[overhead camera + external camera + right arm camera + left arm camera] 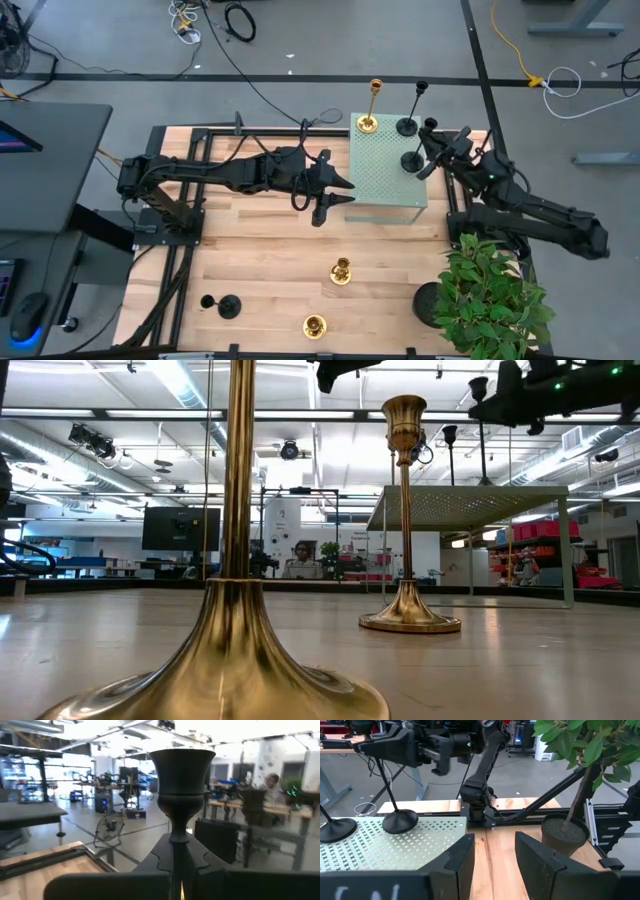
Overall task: Pick & Place candle stick holders
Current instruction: Put the right black candle holder on top of the shelf aligned with other black candle holder
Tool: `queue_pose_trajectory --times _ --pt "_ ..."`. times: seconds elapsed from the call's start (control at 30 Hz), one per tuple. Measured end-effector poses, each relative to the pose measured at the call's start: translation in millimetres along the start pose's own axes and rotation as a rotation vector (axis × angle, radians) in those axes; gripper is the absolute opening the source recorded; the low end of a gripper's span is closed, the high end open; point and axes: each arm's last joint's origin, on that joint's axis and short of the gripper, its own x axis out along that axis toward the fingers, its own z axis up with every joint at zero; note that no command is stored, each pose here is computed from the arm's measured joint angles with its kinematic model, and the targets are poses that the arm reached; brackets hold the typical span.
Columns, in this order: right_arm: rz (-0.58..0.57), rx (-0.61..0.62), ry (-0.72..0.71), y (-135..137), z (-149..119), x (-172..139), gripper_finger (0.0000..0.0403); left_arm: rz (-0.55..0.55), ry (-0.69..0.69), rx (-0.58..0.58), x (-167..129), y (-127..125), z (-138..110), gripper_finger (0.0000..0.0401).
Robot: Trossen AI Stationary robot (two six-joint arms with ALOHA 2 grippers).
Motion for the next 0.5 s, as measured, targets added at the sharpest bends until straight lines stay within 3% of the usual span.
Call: queue_pose_trajectory --times 0.23,0.5 --pt "0.016 0.029 0.053 -6.8 -10.8 7.5 0.0001 0.0 0.0 -0.002 0.0 0.0 0.0 0.0142" --pt "0.038 0.069 -0.002 -12.7 -24.5 8.3 0.0001 -0.001 0.0 -0.001 0.0 -0.1 0.0 0.0142"
